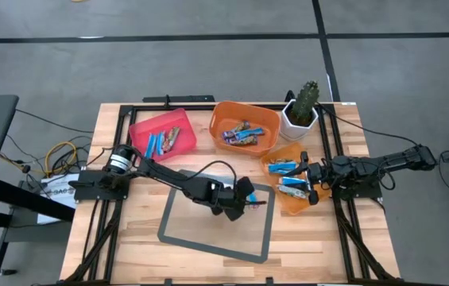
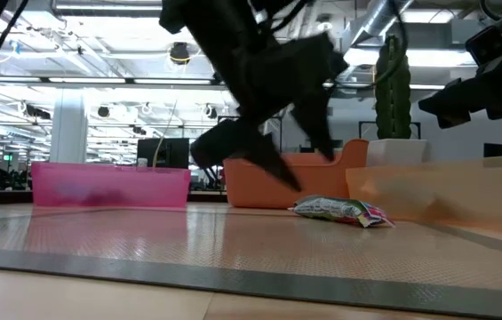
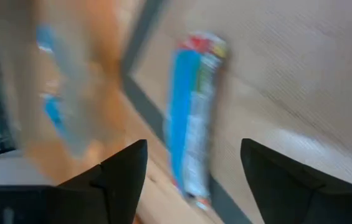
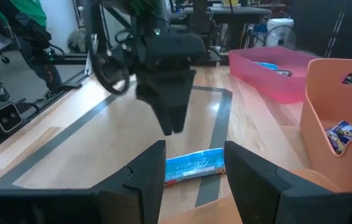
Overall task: Pick and place Granola Bars by type
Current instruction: Put the red granola bar into the red bin
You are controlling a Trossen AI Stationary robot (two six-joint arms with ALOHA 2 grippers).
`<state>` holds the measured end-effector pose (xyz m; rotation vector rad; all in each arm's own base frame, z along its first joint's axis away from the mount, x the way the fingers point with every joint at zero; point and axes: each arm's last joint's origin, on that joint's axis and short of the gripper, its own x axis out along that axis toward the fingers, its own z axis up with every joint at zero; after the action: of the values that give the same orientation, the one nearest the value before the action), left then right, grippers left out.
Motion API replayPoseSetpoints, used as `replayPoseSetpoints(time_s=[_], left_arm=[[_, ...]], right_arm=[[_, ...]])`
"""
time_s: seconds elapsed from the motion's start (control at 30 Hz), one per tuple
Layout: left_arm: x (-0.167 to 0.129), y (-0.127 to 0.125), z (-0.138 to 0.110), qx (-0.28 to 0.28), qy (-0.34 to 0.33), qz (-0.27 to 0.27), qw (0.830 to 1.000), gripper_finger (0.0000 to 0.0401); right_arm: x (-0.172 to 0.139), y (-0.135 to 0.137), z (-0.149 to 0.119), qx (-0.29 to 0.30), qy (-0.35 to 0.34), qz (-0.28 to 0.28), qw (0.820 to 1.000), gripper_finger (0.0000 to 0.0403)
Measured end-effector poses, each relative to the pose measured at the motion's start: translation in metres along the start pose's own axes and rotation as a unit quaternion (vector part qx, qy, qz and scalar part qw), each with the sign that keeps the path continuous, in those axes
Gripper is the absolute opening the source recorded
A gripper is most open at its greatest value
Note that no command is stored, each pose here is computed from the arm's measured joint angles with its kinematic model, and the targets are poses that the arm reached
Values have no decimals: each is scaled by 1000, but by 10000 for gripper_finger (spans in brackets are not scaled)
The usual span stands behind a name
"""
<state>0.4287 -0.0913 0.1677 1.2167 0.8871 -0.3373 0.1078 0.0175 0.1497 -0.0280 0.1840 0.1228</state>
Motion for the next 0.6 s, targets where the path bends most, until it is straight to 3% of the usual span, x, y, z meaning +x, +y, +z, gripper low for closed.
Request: replayPoseSetpoints(time_s=[0.27, 0.6], left_arm=[[17, 10, -12, 50, -29, -8, 998, 245], [50, 26, -18, 41, -14, -42, 998, 236]], right_arm=[[0, 0, 0, 0, 1, 0, 1000, 154], [0, 0, 0, 0, 1, 0, 1000, 154]])
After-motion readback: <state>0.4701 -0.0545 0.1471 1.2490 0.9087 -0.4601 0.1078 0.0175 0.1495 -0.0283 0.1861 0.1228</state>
